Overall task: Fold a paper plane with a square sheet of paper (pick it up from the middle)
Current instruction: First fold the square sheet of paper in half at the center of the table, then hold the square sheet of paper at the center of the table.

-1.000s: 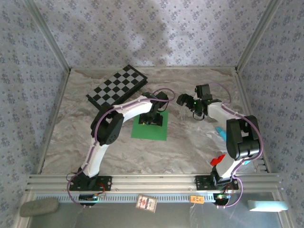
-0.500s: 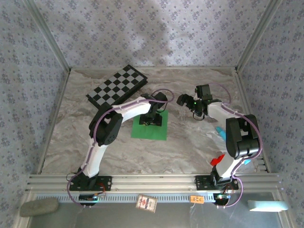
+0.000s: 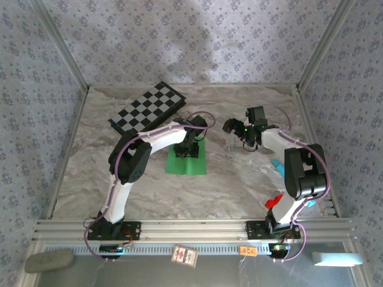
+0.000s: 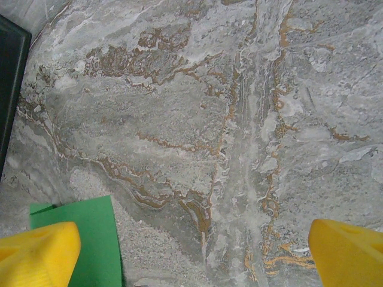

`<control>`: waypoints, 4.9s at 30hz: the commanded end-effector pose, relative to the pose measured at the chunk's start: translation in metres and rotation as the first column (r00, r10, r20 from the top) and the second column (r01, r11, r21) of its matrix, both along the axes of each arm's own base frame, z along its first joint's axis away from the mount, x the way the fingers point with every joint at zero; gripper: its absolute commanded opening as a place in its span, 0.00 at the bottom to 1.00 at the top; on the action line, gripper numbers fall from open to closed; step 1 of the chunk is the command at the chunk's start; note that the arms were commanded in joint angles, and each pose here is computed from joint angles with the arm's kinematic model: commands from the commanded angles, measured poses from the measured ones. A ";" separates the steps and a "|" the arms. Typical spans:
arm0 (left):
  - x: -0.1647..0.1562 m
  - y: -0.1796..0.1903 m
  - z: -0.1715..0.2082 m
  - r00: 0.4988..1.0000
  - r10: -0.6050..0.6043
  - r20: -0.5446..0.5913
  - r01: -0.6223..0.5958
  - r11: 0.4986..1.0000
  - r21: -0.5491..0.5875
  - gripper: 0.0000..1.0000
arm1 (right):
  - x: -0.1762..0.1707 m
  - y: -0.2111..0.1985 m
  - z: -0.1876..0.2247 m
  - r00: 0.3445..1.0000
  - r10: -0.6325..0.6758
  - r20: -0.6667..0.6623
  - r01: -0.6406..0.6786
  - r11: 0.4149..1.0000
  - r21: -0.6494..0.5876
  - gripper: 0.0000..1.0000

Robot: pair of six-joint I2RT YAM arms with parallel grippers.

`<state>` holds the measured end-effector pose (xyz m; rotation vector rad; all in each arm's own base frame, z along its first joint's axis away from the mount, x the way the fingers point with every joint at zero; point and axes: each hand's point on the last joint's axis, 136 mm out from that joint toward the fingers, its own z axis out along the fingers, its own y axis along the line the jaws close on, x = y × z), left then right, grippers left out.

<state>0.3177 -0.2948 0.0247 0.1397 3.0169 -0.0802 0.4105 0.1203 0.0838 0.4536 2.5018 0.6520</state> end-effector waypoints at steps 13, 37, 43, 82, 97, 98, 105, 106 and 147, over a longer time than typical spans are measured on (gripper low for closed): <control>0.007 -0.058 0.102 1.000 -0.002 -0.025 -0.017 0.691 -0.723 0.27 | -0.007 0.027 0.035 0.983 0.112 0.144 -0.144 0.962 0.231 0.97; 0.004 -0.002 0.000 0.989 0.086 -0.119 -0.134 0.861 -0.491 0.21 | -0.063 0.140 -0.043 0.870 0.483 -0.104 -0.457 0.867 0.201 0.26; 0.003 -0.002 -0.003 0.989 0.081 -0.127 -0.134 0.864 -0.486 0.21 | -0.066 0.143 -0.057 0.851 0.499 -0.162 -0.473 0.863 0.175 0.20; -0.019 0.045 -0.034 0.936 0.297 -0.190 -0.332 0.924 -0.189 0.42 | -0.044 0.119 -0.020 0.952 0.266 -0.155 -0.225 0.945 0.236 0.31; -0.032 0.037 -0.047 0.935 0.262 -0.240 -0.308 0.935 -0.178 0.43 | -0.051 0.134 -0.031 0.928 0.337 -0.159 -0.297 0.927 0.231 0.31; -0.033 0.036 -0.047 0.935 0.258 -0.243 -0.304 0.936 -0.179 0.43 | -0.051 0.135 -0.032 0.926 0.342 -0.159 -0.302 0.925 0.232 0.31; -0.036 0.036 -0.052 0.935 0.244 -0.257 -0.292 0.941 -0.169 0.43 | -0.055 0.144 -0.035 0.912 0.379 -0.156 -0.337 0.911 0.239 0.31; -0.035 0.035 -0.052 0.936 0.240 -0.256 -0.288 0.943 -0.169 0.43 | -0.057 0.148 -0.035 0.908 0.390 -0.152 -0.348 0.905 0.243 0.31; -0.042 0.027 -0.072 0.934 0.209 -0.291 -0.259 0.955 -0.145 0.44 | -0.074 0.160 -0.068 0.856 0.448 -0.257 -0.407 0.892 0.198 0.27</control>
